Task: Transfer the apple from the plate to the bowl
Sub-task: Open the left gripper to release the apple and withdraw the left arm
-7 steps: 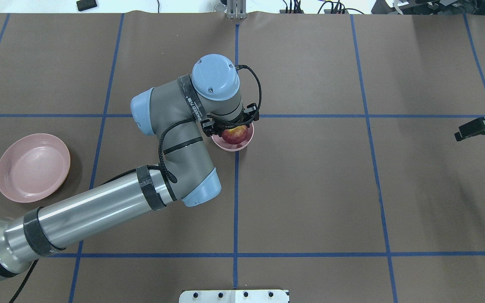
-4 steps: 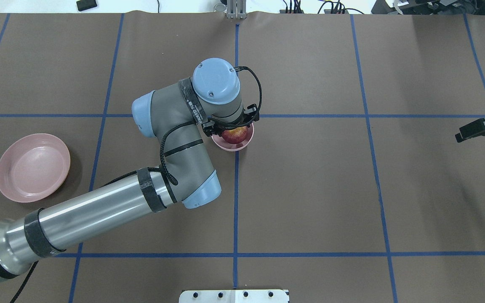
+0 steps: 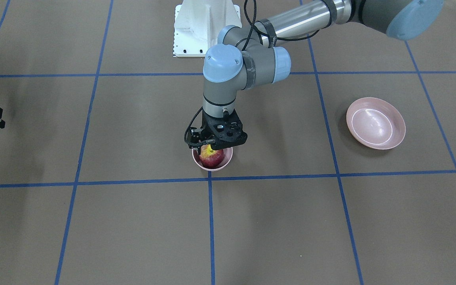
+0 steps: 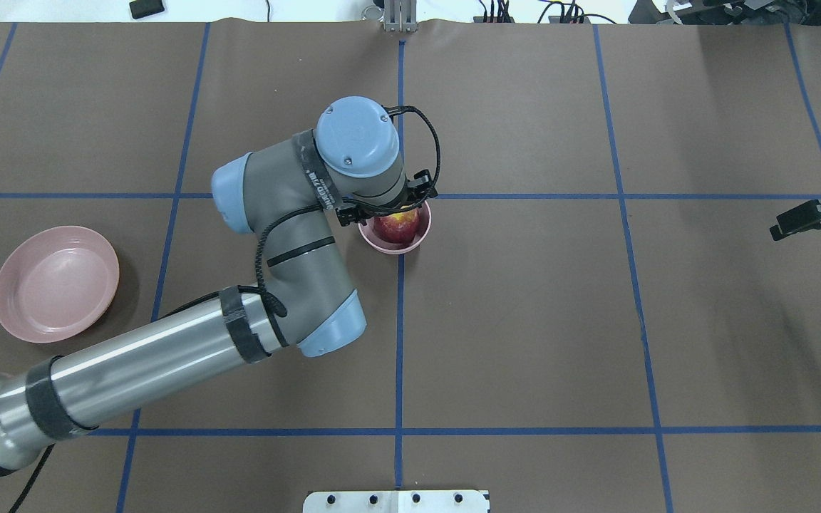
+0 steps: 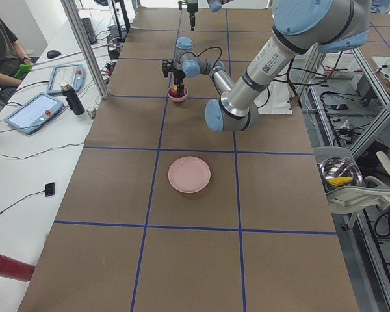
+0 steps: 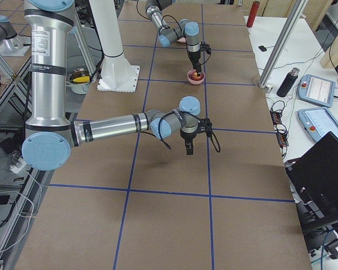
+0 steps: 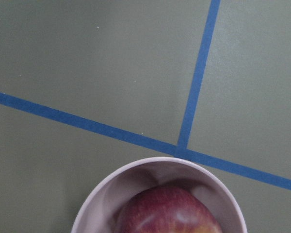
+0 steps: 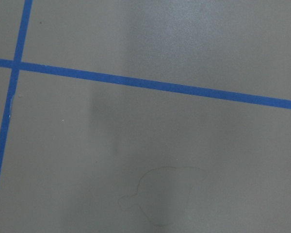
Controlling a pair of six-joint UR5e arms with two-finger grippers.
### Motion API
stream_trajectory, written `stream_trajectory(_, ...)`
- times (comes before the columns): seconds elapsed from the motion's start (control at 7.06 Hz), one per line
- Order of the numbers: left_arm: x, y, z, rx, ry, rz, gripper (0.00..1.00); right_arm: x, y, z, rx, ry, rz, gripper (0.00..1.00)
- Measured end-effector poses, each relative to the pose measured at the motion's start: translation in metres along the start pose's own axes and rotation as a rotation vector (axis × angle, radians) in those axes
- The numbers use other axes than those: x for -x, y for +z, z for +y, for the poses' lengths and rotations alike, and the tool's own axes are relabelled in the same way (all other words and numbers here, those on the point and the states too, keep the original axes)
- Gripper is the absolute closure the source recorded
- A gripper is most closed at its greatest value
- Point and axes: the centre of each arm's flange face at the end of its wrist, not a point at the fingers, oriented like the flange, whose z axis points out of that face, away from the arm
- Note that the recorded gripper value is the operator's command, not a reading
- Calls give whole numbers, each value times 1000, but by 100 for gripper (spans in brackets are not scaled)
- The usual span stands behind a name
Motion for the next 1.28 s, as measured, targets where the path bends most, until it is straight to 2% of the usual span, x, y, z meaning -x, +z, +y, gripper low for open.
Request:
stream_trajectory(0.14,50,-23,7,-2,46,21,2,-6,-6,-2,-9,-4,-3,0)
stream_trajectory(0.42,181,-79,8,-23,236,14,2,-27,-20,-3,-25,-26,-7,0)
stream_trajectory(0.57,245,-102,-18,-21,317,-15,2,-35,-23,-3,-29,-30,-7,0)
stream_trajectory(0.85,373,-141,-89,39,467,-58,2,-49,-32,1,-44,-29,-7,0)
stream_trajectory(0.99,441,-149,-117,63,535,-87,2,-59,-43,3,-58,-22,-23,0)
stream_trajectory(1.28,561,-139,-166,86,572,-107,2,-72,-59,5,-73,-13,-60,0)
